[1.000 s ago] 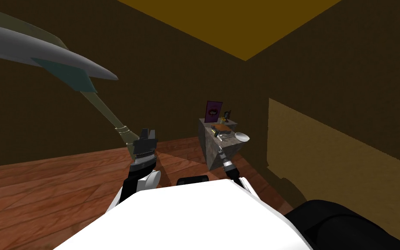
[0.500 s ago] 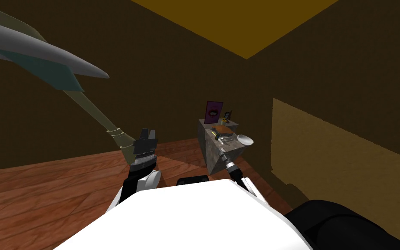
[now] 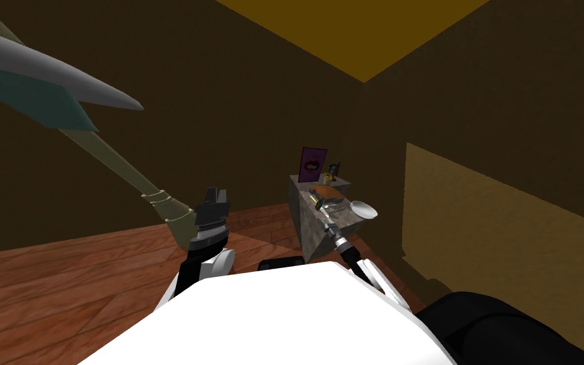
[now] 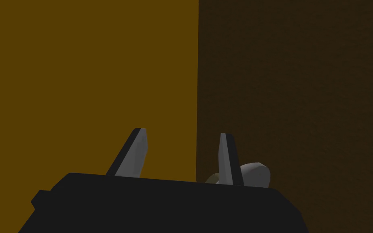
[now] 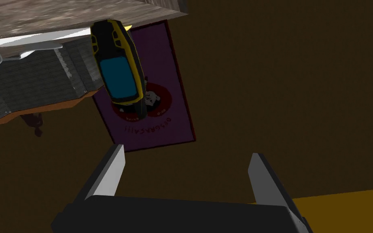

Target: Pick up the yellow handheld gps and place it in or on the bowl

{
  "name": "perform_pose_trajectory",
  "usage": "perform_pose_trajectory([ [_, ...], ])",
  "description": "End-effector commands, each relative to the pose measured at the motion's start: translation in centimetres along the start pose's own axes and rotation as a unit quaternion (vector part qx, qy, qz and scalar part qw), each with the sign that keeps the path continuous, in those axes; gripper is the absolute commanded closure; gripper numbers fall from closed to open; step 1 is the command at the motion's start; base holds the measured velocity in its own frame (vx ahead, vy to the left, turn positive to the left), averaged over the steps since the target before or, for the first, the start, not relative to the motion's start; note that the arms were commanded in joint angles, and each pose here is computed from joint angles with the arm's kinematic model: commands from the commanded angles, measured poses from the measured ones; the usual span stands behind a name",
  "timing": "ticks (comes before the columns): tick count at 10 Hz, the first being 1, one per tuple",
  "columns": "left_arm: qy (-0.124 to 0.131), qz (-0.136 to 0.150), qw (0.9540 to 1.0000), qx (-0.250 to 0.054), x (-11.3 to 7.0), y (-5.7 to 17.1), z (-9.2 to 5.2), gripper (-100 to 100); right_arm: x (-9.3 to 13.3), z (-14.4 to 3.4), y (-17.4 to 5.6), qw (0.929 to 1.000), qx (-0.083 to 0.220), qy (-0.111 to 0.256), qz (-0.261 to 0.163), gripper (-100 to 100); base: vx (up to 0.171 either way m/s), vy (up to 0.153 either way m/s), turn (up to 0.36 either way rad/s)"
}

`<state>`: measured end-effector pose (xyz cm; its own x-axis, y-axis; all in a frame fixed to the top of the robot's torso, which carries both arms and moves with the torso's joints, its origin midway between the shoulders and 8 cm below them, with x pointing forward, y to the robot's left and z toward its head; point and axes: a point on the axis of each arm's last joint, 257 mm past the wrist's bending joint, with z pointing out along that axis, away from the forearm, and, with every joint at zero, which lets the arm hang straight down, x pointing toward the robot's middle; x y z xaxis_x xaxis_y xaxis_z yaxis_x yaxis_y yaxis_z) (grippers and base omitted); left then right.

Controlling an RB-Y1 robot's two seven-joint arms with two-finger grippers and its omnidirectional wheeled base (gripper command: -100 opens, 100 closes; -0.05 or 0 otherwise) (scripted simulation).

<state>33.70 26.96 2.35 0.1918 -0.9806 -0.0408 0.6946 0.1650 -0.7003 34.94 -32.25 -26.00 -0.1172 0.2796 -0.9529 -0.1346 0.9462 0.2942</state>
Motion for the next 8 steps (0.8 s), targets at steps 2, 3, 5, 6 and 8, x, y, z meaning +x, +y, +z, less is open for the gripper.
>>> perform_pose_trajectory([
  [2,0.000,0.000,1.0000,0.000,0.0,0.0,0.0,0,0.5,-0.3,-1.7,0.9979,0.006,0.019,-0.061,-100,0.183,-0.029,-0.002],
  [3,0.000,0.000,1.0000,0.000,0.0,0.0,0.0,0,0.6,-0.5,-2.8,0.9946,0.009,0.030,-0.099,-100,0.126,-0.013,0.002],
  [5,0.000,0.000,1.0000,0.000,0.0,0.0,0.0,0,0.6,-0.8,-4.4,0.9853,0.011,0.049,-0.163,-100,0.188,-0.036,0.009],
  [6,0.000,0.000,1.0000,0.000,0.0,0.0,0.0,0,0.6,-0.9,-5.0,0.9801,0.011,0.055,-0.190,-100,0.207,0.016,0.016],
  [8,0.000,0.000,1.0000,0.000,0.0,0.0,0.0,0,0.5,-0.9,-5.7,0.9714,0.007,0.064,-0.229,-100,0.157,-0.023,0.018],
])
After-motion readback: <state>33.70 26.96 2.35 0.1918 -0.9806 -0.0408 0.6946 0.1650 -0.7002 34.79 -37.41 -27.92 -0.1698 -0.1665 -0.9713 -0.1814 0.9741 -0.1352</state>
